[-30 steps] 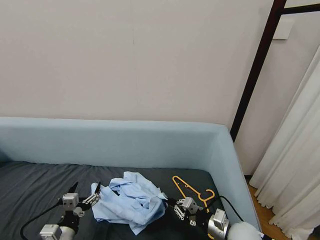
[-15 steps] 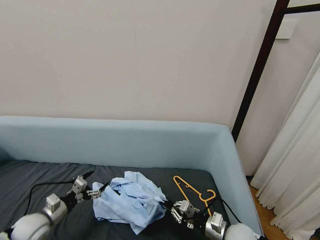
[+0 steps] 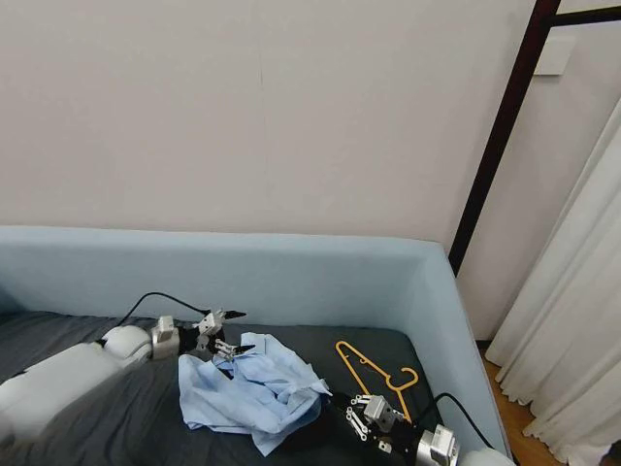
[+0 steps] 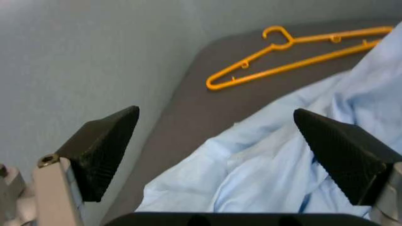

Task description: Pick up the clothes from the sofa and hang them on the clothes hanger.

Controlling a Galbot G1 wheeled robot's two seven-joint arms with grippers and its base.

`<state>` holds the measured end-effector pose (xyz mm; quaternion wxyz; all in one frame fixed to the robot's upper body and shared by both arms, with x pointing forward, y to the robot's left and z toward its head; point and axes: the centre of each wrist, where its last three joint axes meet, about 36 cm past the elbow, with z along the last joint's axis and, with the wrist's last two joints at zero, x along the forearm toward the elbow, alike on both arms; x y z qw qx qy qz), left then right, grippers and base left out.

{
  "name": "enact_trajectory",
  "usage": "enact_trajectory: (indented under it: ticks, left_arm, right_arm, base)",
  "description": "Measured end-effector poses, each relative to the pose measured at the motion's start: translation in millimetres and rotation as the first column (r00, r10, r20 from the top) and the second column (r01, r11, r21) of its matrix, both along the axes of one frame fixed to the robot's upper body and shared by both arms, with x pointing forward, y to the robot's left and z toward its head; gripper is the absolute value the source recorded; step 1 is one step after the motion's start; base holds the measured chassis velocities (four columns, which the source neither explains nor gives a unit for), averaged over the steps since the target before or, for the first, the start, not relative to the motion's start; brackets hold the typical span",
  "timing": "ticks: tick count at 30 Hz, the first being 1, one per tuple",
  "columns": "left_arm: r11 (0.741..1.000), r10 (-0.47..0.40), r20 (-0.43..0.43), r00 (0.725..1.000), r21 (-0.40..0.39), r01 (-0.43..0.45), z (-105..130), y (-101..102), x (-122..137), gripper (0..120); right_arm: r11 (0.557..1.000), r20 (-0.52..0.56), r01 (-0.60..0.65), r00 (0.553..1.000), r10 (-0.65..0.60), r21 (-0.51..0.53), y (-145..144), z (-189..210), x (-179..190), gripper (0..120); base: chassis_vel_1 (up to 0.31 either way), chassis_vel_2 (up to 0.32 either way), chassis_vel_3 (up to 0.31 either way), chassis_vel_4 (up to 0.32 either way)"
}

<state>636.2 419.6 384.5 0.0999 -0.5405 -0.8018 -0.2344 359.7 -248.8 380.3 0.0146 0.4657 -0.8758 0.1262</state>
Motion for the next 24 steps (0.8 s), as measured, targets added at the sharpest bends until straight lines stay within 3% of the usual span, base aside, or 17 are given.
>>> enact_trajectory:
  ticks: [5,7,10,12,13,14,20,24]
  left_arm:
    - [0.997,0.011,-0.018,1.0,0.077,-0.01,-16,-21,24,100]
    - [0.996,0.021,-0.019,1.0,0.084,-0.02,-22,-30,26,100]
    - [0.995,0.052,-0.02,0.998,0.09,-0.05,-45,-61,23,100]
    - [0.993,0.058,-0.016,0.998,0.109,-0.056,-51,-68,23,100]
    - [0.98,0.04,-0.011,0.999,0.196,-0.037,-64,-69,19,100]
    - [0.978,0.029,-0.016,0.999,0.209,-0.025,-67,-64,14,100]
    - [0.982,0.005,-0.049,0.999,0.187,0.004,-74,-49,-3,100]
    - [0.984,-0.001,-0.075,0.997,0.176,0.015,-90,-39,-22,100]
  right_arm:
    - [1.0,0.011,0.0,1.0,0.0,0.012,-2,5,-6,0]
    - [1.0,0.013,-0.001,1.0,0.001,0.015,-2,6,-9,0]
    - [1.0,0.013,-0.001,1.0,0.0,0.019,-3,7,-15,0]
    - [1.0,0.012,0.0,1.0,-0.001,0.021,-3,8,-17,0]
    - [1.0,0.01,0.005,1.0,-0.006,0.026,-5,9,-22,0]
    - [1.0,0.012,0.009,1.0,-0.009,0.022,-6,10,-24,0]
    - [1.0,0.014,0.012,1.0,-0.012,0.017,-9,7,-29,0]
    - [1.0,0.017,0.006,1.0,-0.006,0.015,-8,4,-33,0]
  base:
    - [0.0,0.0,0.0,0.0]
    - [0.0,0.0,0.0,0.0]
    - [0.0,0.0,0.0,0.0]
    - [0.0,0.0,0.0,0.0]
    - [0.0,0.0,0.0,0.0]
    - [0.0,0.0,0.0,0.0]
    - [0.0,0.0,0.0,0.0]
    - [0.0,0.0,0.0,0.0]
